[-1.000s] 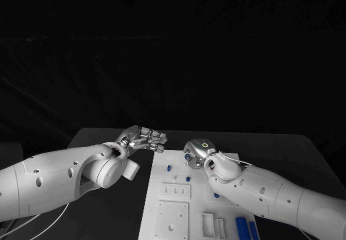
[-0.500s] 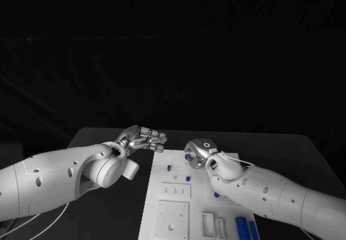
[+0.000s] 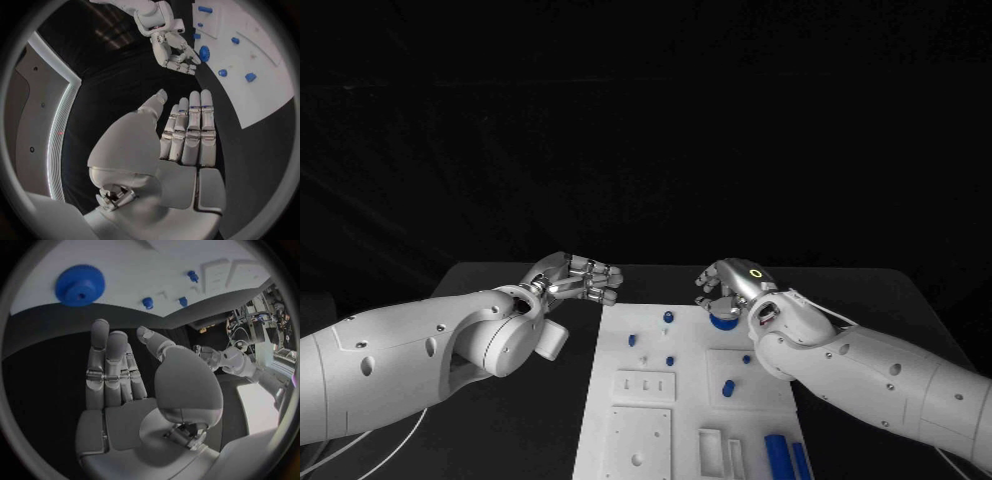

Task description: Assemble the parts on the task board

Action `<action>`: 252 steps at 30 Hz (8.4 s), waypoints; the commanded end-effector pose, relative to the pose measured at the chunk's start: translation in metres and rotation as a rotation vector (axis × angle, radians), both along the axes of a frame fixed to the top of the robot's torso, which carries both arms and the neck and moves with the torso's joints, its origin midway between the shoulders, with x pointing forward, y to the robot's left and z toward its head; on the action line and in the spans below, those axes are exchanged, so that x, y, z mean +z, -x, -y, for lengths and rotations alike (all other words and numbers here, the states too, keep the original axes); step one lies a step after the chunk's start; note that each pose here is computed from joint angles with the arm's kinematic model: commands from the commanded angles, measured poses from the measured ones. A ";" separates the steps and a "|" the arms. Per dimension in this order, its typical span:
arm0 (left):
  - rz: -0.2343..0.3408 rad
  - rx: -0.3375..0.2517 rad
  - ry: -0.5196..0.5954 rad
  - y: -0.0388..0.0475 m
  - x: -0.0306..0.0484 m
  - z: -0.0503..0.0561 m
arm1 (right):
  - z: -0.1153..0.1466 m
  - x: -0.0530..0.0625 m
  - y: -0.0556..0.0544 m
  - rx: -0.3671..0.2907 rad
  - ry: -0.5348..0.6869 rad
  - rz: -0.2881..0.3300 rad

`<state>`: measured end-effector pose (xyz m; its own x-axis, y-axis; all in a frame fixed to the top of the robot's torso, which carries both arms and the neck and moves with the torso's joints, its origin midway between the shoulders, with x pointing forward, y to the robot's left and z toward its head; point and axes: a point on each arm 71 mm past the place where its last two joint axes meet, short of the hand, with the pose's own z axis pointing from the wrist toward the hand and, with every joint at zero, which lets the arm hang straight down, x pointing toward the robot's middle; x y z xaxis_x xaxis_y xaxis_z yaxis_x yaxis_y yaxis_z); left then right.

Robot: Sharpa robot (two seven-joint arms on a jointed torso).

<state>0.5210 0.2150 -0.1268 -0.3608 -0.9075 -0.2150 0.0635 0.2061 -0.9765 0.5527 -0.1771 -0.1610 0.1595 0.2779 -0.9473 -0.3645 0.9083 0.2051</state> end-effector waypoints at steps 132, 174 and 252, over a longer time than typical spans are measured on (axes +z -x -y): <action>-0.002 -0.022 -0.006 -0.0041 -0.0006 0.002 | -0.028 -0.006 0.024 0.119 0.131 0.038; -0.003 -0.040 -0.005 -0.0052 -0.0015 0.010 | -0.090 -0.045 0.030 0.208 0.225 0.006; -0.010 -0.047 -0.005 -0.0050 -0.0017 0.011 | -0.078 -0.063 0.017 0.155 0.217 -0.180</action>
<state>0.5267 0.2062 -0.1296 -0.3900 -0.8946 -0.2180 0.0576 0.2125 -0.9755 0.5369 -0.0993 -0.2195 -0.0083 0.0873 -0.9961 -0.4773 0.8750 0.0807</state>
